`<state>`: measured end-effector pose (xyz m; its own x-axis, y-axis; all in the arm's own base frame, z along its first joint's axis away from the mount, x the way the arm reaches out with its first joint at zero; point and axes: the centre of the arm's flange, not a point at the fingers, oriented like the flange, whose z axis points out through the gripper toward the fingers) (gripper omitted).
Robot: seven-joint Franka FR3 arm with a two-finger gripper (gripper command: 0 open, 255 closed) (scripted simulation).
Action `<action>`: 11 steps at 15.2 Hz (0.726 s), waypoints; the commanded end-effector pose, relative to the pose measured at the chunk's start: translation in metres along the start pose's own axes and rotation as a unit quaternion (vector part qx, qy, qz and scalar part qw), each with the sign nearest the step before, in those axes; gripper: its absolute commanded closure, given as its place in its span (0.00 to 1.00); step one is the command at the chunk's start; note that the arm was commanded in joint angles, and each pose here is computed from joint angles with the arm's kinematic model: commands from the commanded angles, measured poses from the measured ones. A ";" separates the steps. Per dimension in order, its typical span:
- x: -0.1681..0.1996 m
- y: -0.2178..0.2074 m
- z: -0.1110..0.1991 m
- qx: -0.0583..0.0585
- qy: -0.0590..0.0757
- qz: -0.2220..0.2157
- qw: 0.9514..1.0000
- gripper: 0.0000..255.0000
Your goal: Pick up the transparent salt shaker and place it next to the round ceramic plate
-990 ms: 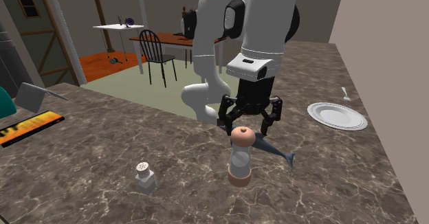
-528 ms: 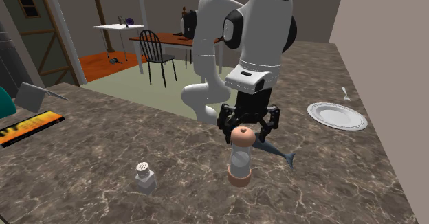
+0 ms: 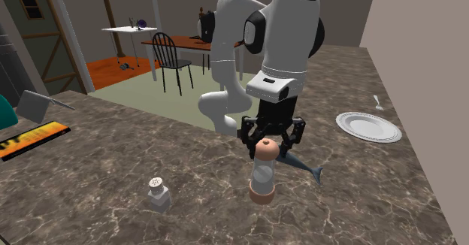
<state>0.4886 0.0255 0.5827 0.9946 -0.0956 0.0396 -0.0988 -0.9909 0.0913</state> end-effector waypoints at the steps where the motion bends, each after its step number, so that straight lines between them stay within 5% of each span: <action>1: 0.000 0.000 0.000 0.000 0.000 0.000 1.000 1.00; 11: 0.001 0.002 -0.026 0.000 0.000 0.000 1.000 1.00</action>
<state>0.4884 0.0252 0.6036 0.9946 -0.0955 0.0394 -0.0988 -0.9909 0.0911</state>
